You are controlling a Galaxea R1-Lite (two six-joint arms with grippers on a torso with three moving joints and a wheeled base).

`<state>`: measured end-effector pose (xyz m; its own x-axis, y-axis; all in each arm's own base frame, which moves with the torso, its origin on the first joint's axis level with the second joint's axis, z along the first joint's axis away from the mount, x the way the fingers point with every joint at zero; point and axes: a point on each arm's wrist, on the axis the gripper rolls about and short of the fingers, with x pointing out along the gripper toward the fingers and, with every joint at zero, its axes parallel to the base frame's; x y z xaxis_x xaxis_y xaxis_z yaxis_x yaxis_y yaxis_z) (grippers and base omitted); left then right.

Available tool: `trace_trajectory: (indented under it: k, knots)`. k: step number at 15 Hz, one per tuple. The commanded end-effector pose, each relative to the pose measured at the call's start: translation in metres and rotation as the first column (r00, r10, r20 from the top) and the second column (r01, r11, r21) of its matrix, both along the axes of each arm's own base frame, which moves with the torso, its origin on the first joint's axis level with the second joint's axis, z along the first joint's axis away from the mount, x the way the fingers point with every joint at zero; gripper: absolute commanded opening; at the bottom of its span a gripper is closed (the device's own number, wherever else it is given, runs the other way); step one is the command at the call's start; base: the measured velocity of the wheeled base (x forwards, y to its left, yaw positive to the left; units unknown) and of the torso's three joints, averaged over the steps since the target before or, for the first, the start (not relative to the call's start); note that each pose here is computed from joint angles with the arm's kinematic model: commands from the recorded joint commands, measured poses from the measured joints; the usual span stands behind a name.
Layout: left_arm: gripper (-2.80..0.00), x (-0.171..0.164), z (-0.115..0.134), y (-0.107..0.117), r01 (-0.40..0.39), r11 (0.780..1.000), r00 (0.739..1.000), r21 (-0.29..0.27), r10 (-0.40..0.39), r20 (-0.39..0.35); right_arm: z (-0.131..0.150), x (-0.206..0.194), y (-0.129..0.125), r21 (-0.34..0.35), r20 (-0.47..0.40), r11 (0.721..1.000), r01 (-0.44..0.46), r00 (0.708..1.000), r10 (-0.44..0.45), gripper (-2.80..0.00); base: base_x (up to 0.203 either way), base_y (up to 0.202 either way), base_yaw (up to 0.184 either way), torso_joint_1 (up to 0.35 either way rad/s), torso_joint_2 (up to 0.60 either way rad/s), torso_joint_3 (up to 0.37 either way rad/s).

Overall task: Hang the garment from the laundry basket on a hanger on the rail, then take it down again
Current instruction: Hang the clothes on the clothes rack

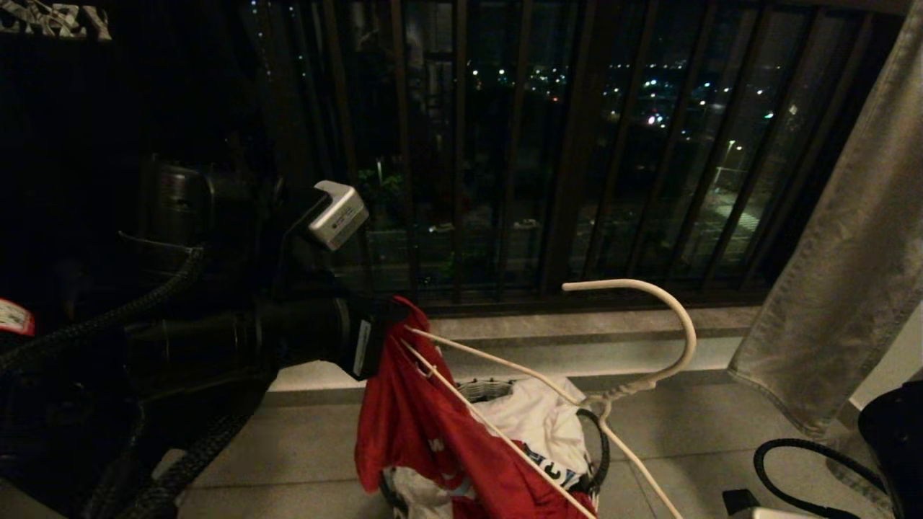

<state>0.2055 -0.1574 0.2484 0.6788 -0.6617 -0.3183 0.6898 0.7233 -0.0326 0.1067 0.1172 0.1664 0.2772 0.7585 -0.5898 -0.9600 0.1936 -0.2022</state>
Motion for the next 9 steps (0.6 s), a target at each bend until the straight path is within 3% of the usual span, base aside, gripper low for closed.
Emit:
trace_trajectory:
  k: [1, 3, 5, 9]
  knots:
    - [-2.80, -0.008, 0.016, 0.004, 0.054, 0.998, 0.999, -0.023, -0.054, 0.006, 0.002, -0.002, -0.001, 0.008, 0.010, 1.000, -0.005, 1.000, 0.005, -2.80, 0.000, 0.000, 0.000, 0.000, 0.00, 0.000]
    - [-2.80, -0.005, 0.026, 0.001, 0.073, 0.997, 0.997, -0.017, -0.072, 0.012, 0.003, -0.003, -0.002, 0.011, 0.016, 1.000, -0.013, 1.000, 0.013, -2.80, 0.000, 0.000, 0.000, 0.000, 0.00, 0.000]
    - [-2.80, 0.001, 0.027, -0.004, 0.102, 0.993, 0.994, 0.063, -0.104, 0.021, 0.003, -0.005, -0.001, 0.011, 0.016, 1.000, -0.021, 1.000, 0.021, -2.80, 0.000, 0.000, 0.000, 0.000, 0.00, 0.000]
    - [-2.80, 0.015, 0.040, -0.014, 0.130, 0.983, 0.981, 0.129, -0.147, 0.128, 0.003, -0.006, 0.000, 0.010, 0.017, 1.000, -0.029, 0.999, 0.028, -2.80, 0.000, 0.000, 0.000, 0.000, 0.00, 0.000]
